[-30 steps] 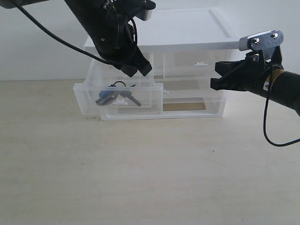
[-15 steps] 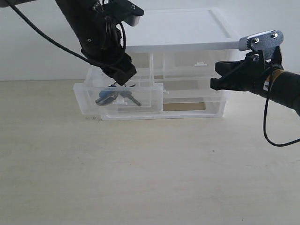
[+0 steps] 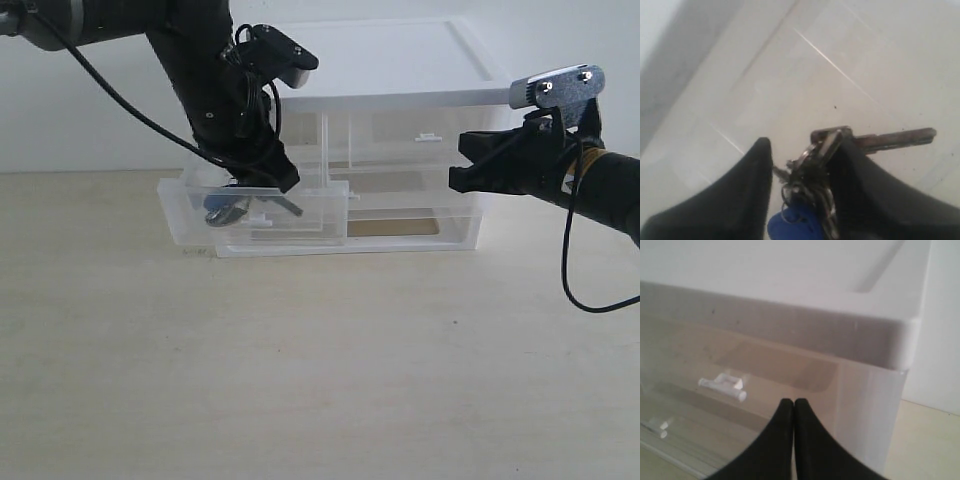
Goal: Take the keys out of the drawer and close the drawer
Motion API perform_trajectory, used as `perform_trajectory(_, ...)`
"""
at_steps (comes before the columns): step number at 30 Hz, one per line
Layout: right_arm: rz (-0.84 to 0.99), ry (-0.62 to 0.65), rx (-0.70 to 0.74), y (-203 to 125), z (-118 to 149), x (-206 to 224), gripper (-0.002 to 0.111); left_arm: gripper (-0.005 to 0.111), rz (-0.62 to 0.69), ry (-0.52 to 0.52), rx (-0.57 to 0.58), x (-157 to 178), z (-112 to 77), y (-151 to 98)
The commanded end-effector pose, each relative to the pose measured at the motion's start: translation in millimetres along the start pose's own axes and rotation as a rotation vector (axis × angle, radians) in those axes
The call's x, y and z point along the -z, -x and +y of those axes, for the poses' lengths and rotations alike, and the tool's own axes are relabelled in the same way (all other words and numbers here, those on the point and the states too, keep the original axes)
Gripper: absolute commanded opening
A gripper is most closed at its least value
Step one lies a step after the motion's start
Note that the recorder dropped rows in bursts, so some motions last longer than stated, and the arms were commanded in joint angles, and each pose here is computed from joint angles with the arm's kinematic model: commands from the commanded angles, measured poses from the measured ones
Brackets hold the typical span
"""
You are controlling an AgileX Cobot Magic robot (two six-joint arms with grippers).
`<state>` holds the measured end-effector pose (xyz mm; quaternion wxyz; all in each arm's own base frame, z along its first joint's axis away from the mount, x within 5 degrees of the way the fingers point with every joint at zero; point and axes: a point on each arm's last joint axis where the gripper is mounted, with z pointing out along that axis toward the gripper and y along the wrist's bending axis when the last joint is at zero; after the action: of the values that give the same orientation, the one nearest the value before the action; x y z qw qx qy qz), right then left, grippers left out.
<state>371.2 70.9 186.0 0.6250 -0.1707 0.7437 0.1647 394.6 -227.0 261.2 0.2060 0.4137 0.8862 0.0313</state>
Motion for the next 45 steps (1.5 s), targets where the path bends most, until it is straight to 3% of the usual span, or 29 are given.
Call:
perform_trajectory(1, -0.020, -0.068, -0.052, 3.8, -9.6, -1.4, 0.000, 0.005, -0.034, 0.038, -0.004, -13.3, 3.1, 3.3)
perform_trajectory(16, -0.021, -0.070, -0.051, 3.9, -9.8, -1.4, 0.000, 0.004, -0.116, 0.049, -0.032, -3.6, 1.9, 11.1)
perform_trajectory(32, -0.015, -0.073, -0.046, 3.4, -10.0, -1.4, 0.000, 0.004, -0.261, -0.004, -0.038, 72.4, -5.4, 13.2)
perform_trajectory(45, -0.015, -0.073, -0.046, 3.4, -10.0, -1.4, 0.000, 0.004, -0.379, -0.006, -0.095, 127.8, -31.9, 15.9)
